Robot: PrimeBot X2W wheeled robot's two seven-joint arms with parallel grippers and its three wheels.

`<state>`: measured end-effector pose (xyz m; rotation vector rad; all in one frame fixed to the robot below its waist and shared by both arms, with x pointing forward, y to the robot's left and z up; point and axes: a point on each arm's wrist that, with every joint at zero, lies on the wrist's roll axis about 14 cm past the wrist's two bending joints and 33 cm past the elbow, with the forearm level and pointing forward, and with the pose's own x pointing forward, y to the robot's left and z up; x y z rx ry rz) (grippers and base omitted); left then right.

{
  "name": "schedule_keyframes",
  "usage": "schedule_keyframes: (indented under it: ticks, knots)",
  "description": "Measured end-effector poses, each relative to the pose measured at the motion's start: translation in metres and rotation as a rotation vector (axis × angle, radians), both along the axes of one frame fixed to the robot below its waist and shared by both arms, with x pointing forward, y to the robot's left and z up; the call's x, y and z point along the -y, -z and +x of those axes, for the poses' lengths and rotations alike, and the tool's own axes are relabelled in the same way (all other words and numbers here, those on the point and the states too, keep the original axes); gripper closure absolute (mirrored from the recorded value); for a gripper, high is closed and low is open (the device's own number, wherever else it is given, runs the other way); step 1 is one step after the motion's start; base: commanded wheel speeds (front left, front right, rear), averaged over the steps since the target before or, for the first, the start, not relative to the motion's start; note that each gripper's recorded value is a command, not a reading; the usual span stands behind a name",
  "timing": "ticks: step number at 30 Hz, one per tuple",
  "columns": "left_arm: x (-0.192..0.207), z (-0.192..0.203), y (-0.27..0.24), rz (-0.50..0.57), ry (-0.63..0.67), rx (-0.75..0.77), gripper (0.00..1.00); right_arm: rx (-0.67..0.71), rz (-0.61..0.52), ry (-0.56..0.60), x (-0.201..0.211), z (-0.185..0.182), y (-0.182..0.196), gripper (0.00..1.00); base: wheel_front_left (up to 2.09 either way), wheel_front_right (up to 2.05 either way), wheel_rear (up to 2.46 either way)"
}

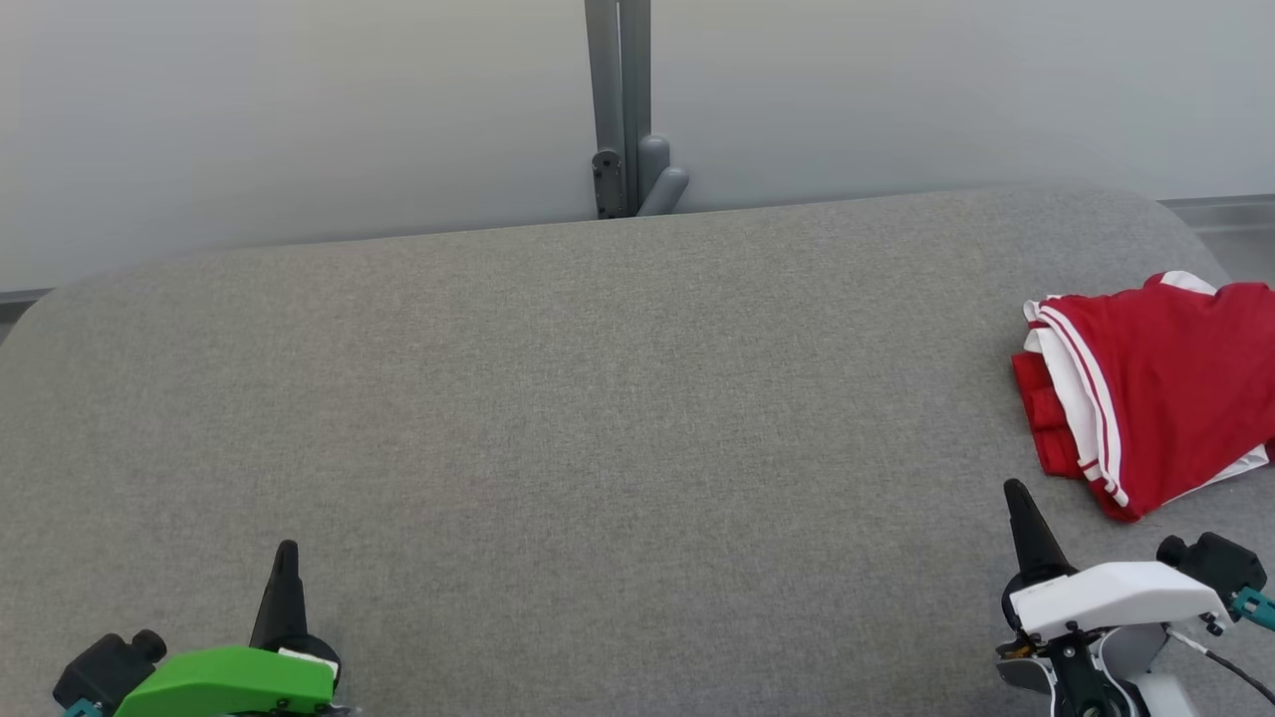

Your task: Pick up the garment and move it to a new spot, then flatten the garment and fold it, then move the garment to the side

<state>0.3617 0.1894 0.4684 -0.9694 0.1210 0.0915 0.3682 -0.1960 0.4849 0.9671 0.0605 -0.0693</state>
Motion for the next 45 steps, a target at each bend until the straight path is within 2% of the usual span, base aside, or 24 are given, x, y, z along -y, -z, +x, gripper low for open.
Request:
schedule_keyframes:
  ticks: [45]
  knots:
    - [-0.007, 0.017, -0.027, -0.424, -0.027, 0.086, 1.00, 0.052, 0.423, 0.000, 0.001, 0.014, -0.017, 1.00, 0.00, 0.00, 0.00]
